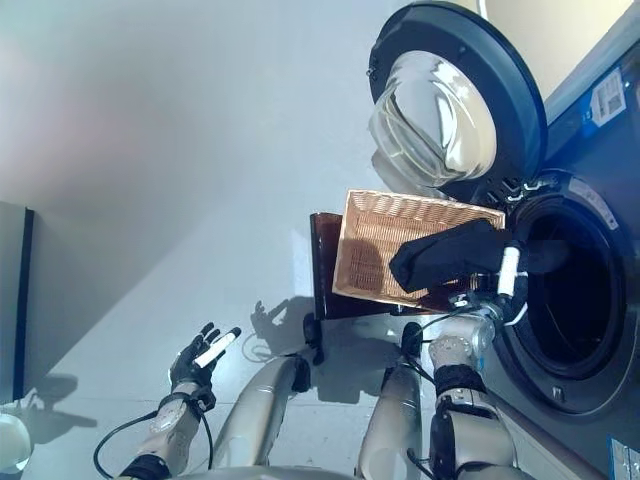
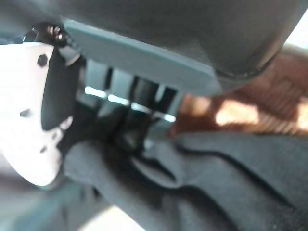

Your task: Pick up the clothes and place them into the washing machine

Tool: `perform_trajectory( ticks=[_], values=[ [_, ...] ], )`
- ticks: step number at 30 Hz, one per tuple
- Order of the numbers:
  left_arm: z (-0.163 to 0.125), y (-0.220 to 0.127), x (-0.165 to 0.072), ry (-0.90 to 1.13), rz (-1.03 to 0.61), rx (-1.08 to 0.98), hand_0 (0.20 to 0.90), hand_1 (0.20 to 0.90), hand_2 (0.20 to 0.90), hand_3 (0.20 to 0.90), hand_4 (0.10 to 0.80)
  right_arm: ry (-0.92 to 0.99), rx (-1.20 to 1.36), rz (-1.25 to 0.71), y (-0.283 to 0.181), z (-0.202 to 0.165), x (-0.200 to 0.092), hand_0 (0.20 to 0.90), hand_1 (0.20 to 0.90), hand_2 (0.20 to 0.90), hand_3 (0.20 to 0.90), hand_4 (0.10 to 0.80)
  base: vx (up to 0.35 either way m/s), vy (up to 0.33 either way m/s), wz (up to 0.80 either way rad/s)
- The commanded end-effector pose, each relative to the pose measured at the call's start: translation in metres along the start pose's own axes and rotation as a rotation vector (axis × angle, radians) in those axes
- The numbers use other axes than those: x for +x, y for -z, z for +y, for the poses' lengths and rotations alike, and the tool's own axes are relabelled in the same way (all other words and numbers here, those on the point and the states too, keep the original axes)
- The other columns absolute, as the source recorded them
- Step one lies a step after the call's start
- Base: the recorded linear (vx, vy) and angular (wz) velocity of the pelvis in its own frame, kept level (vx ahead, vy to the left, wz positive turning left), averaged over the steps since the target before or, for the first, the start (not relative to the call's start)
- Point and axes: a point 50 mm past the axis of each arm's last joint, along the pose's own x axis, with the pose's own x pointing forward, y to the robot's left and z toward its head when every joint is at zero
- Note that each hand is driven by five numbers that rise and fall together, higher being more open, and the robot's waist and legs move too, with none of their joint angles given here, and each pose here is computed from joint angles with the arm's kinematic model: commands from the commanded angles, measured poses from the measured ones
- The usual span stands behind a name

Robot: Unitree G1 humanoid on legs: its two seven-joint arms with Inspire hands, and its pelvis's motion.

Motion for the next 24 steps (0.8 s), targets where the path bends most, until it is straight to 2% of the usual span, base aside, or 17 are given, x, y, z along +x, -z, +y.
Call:
perform_trajectory(
  ticks=[1, 8, 14, 19, 24],
  values=[
    [0.027, -0.009, -0.002, -0.086, -0.075, 0.028, 0.900, 0.900, 0.900, 0.900, 0.800, -0.192, -0.338, -0.128, -0.030, 0.019, 0.006, 0.200, 0.200, 0.200, 0.200, 0.300, 0.058, -0.052, -0.04],
    [0.032, -0.013, 0.000, -0.102, -0.074, 0.047, 0.900, 0.900, 0.900, 0.900, 0.800, -0.373, -0.514, -0.103, -0.023, 0.043, 0.000, 0.200, 0.200, 0.200, 0.200, 0.300, 0.064, -0.034, -0.07],
    [0.037, -0.015, 0.000, -0.113, -0.086, 0.108, 0.900, 0.900, 0.900, 0.900, 0.800, -0.586, -0.727, -0.218, -0.045, 0.061, -0.010, 0.200, 0.200, 0.200, 0.200, 0.300, 0.078, -0.017, -0.05],
    [0.025, -0.028, 0.002, -0.046, -0.150, 0.240, 0.900, 0.900, 0.900, 0.900, 0.800, -0.700, -0.900, -0.258, -0.052, 0.070, -0.011, 0.200, 0.200, 0.200, 0.200, 0.300, 0.108, -0.013, -0.04],
    [0.014, -0.040, 0.003, 0.011, -0.215, 0.350, 0.900, 0.900, 0.900, 0.900, 0.800, -0.798, -0.921, -0.281, -0.056, 0.085, -0.018, 0.200, 0.200, 0.200, 0.200, 0.300, 0.083, -0.011, -0.05]
  ],
)
